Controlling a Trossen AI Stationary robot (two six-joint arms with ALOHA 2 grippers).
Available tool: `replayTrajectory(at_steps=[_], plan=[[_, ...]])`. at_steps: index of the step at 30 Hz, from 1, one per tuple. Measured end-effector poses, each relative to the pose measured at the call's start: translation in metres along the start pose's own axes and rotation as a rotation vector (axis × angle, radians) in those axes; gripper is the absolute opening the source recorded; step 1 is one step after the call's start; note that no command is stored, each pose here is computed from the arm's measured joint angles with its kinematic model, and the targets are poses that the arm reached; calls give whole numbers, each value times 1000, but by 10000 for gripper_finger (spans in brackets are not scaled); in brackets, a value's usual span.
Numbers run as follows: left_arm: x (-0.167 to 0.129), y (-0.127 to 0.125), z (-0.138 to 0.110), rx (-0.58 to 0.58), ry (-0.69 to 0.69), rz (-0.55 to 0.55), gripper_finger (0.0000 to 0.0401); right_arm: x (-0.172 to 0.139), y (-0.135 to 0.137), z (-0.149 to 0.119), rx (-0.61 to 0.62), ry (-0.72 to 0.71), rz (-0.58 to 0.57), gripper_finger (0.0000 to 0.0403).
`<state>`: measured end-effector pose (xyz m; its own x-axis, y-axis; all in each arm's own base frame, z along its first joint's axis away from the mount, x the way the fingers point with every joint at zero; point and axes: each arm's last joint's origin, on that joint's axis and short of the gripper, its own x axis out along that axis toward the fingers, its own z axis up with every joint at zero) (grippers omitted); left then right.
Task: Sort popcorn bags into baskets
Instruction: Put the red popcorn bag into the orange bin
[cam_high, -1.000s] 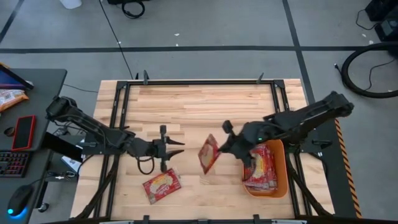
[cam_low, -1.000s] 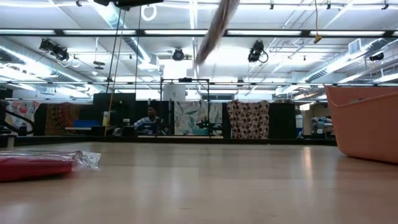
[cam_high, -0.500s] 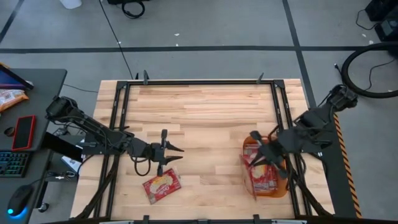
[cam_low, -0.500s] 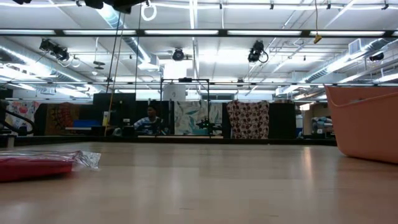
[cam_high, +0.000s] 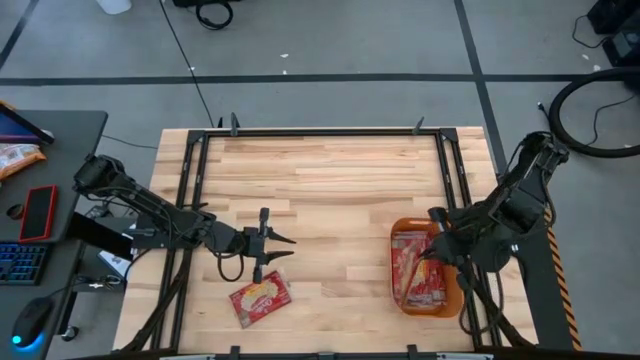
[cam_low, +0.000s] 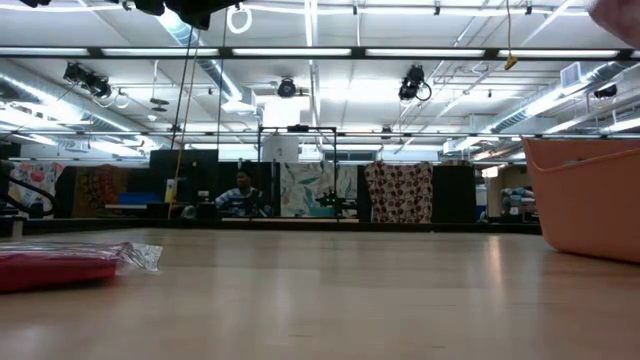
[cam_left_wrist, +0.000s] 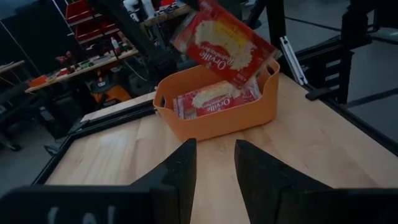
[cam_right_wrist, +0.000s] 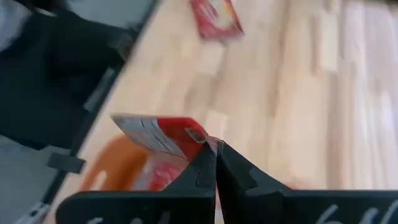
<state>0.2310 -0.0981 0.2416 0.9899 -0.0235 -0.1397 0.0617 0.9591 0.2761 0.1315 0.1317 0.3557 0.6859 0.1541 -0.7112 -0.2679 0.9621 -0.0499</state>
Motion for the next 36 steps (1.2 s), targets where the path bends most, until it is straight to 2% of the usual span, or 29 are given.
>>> replayTrajectory(at_steps=[8,13,18,26,28,33,36], plan=[[0,0,-1,-13,7,2,114,7,-7,-25,163,143,-178,5],[0,0,-2,-36,25,-1,114,13,-5,-29,214,167,-162,5],[0,0,-3,-36,35,-2,114,13,-4,-32,334,211,-135,5],[0,0,-3,-23,34,0,114,1,-15,-29,677,288,-211,5],[0,0,-3,-5,33,0,114,-1,-19,-28,731,321,-236,5],[0,0,-3,31,32,0,114,-6,-27,-23,788,459,-310,5],[0,0,-3,46,32,0,114,-6,-31,-16,777,467,-283,5]])
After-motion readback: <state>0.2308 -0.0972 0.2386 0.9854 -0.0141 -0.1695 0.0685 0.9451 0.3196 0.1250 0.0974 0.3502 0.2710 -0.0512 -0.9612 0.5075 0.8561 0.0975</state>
